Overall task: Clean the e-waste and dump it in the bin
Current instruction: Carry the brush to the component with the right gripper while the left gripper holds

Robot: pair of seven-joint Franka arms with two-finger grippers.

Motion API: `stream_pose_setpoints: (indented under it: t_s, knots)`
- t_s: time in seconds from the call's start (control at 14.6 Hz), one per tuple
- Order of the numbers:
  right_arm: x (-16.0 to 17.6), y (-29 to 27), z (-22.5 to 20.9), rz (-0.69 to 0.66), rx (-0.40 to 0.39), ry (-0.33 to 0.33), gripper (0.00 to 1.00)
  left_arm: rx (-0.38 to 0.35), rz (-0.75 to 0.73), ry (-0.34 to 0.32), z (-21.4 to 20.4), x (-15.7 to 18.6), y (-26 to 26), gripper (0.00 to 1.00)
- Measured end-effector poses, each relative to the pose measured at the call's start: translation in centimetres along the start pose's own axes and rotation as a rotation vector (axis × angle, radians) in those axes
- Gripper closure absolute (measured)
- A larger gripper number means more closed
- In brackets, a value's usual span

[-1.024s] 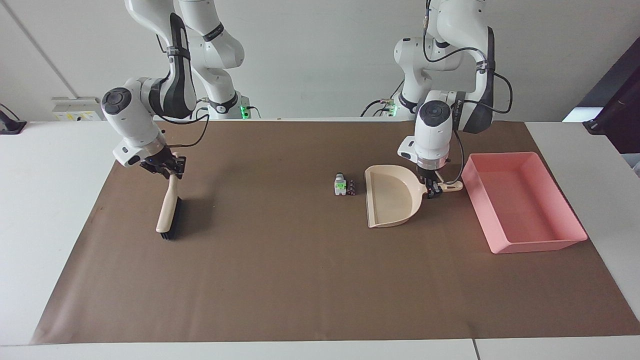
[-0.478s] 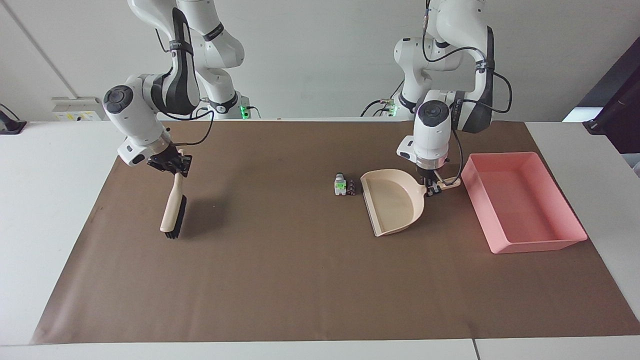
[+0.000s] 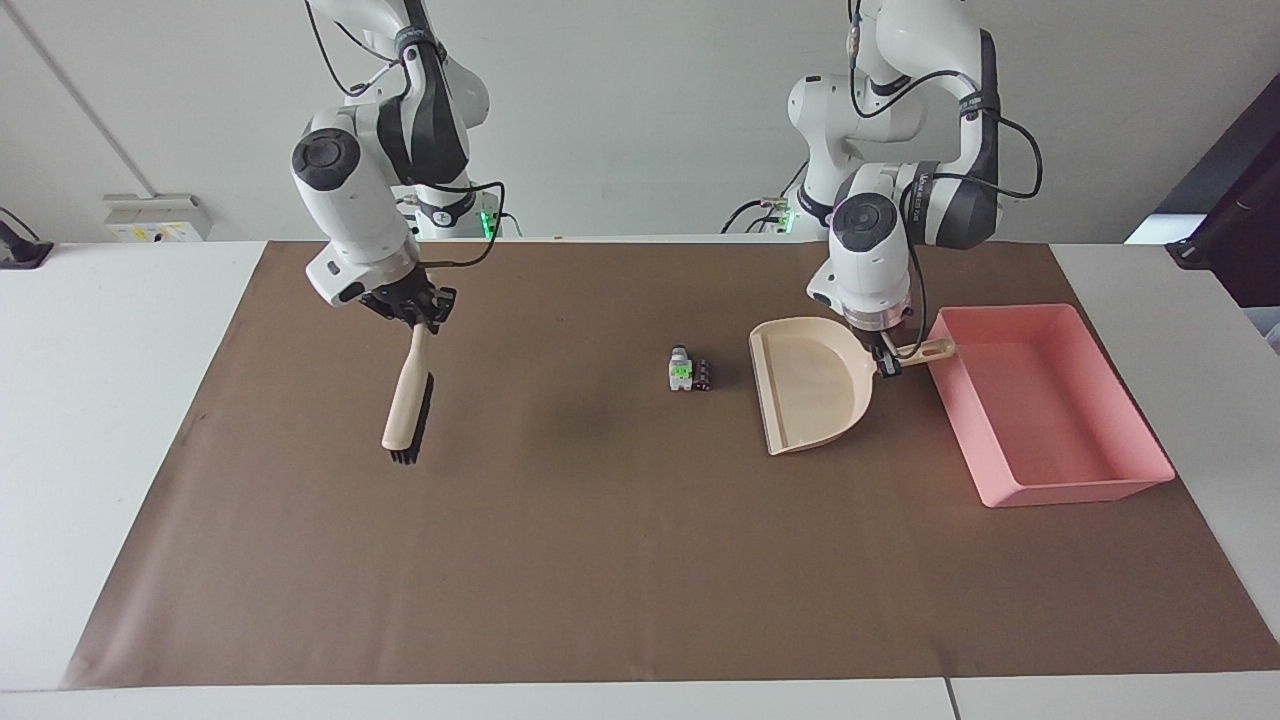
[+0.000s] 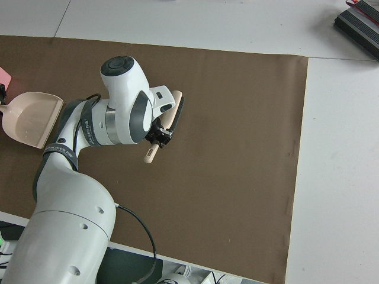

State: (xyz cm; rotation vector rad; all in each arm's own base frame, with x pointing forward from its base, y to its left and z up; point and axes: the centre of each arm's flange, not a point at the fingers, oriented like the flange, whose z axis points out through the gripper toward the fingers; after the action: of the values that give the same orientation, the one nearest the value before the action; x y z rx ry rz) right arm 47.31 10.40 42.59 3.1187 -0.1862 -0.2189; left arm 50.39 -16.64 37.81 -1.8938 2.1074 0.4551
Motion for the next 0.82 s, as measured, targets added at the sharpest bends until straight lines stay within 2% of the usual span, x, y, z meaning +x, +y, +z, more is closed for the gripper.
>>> stream_pose_setpoints:
  t_s: [0.41, 0.68, 0.82]
  knots:
    - [-6.1, -11.3, 1.4, 0.009, -0.041, 0.004, 0.74, 0.013, 0.04, -0.011, -0.1, 3.1, 1.6, 0.67]
    - [-12.1, -19.5, 3.7, -0.031, -0.03, 0.058, 0.74, 0.031, 0.041, -0.005, -0.1, 4.1, 2.5, 0.67]
    - [-13.8, -22.1, 5.1, -0.043, -0.022, 0.076, 0.74, 0.03, 0.03, -0.006, 0.1, 4.4, 2.7, 0.67]
